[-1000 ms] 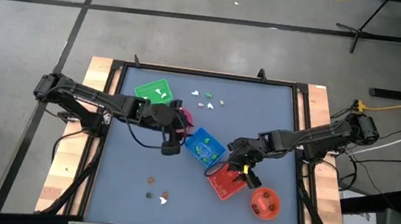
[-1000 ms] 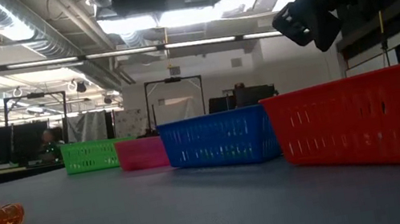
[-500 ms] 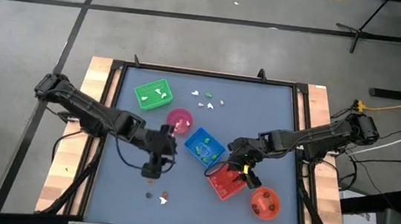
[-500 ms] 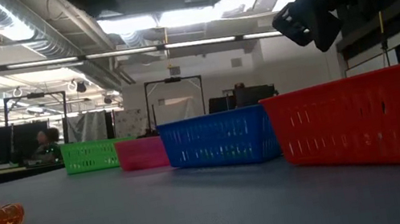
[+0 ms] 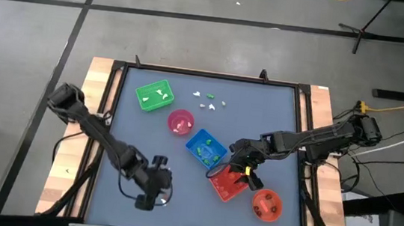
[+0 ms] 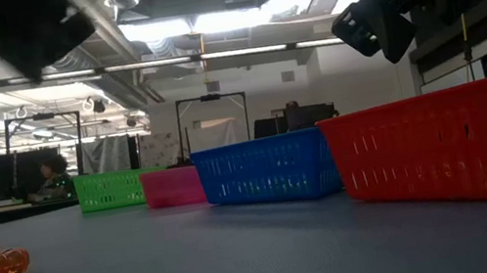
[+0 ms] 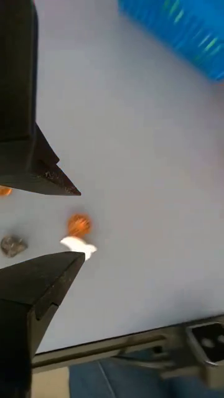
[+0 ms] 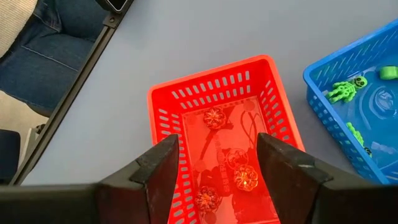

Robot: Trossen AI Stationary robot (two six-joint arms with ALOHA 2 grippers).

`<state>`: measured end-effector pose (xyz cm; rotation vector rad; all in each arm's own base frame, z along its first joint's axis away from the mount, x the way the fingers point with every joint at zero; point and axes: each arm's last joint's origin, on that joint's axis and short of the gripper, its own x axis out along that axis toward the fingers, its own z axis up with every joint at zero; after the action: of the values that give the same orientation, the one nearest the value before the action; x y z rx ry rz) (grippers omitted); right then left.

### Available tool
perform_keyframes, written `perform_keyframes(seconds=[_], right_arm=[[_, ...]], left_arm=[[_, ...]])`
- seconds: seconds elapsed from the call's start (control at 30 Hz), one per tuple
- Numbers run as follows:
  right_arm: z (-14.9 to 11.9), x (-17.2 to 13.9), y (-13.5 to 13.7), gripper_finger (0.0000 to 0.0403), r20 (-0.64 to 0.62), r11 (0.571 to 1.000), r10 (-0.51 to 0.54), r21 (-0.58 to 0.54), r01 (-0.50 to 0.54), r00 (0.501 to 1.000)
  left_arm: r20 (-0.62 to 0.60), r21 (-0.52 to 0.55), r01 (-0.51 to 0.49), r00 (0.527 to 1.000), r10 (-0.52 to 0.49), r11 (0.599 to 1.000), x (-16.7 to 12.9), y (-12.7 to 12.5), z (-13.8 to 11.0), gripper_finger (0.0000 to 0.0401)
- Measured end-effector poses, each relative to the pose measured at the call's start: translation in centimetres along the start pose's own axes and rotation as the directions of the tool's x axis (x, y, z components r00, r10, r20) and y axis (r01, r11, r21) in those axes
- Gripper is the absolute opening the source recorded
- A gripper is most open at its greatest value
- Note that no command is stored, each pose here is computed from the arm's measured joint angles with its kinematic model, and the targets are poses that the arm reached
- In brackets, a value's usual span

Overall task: Sort Halloween decoration
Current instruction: Put the black skull toy into the transparent orange bin

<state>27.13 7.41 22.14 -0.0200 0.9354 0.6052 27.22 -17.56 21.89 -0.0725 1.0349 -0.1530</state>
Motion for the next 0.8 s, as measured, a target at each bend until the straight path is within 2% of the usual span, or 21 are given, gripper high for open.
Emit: perform_keyframes(seconds=[0.2, 0.43, 0.67, 0.8], right_arm=[[0.0, 0.0, 0.0, 0.0216, 0.000, 1.000, 0.000, 0.000, 0.000, 1.000], [0.0, 0.0, 0.0, 0.0216, 0.000, 1.000, -0.001, 0.000, 0.001, 1.000], [0.0, 0.0, 0.0, 0.0216, 0.001, 1.000, -0.001, -0.001, 0.001, 1.000], [0.0, 0.0, 0.0, 0.0216, 0.001, 1.000, -0.001, -0.001, 0.001, 1.000]], left_arm=[[-0.090, -0.029, -0.018, 0.996, 0.016, 0.999, 2.7, -2.0, -1.9, 0.0141], [-0.165, 0.021, -0.028, 0.986, 0.031, 0.999, 4.7, -3.5, -3.7, 0.0141], [-0.237, -0.047, -0.053, 0.971, 0.041, 0.998, 5.1, -4.1, -5.0, 0.0141], [-0.237, -0.082, -0.063, 0.971, 0.042, 0.995, 5.0, -4.3, -5.1, 0.0141]])
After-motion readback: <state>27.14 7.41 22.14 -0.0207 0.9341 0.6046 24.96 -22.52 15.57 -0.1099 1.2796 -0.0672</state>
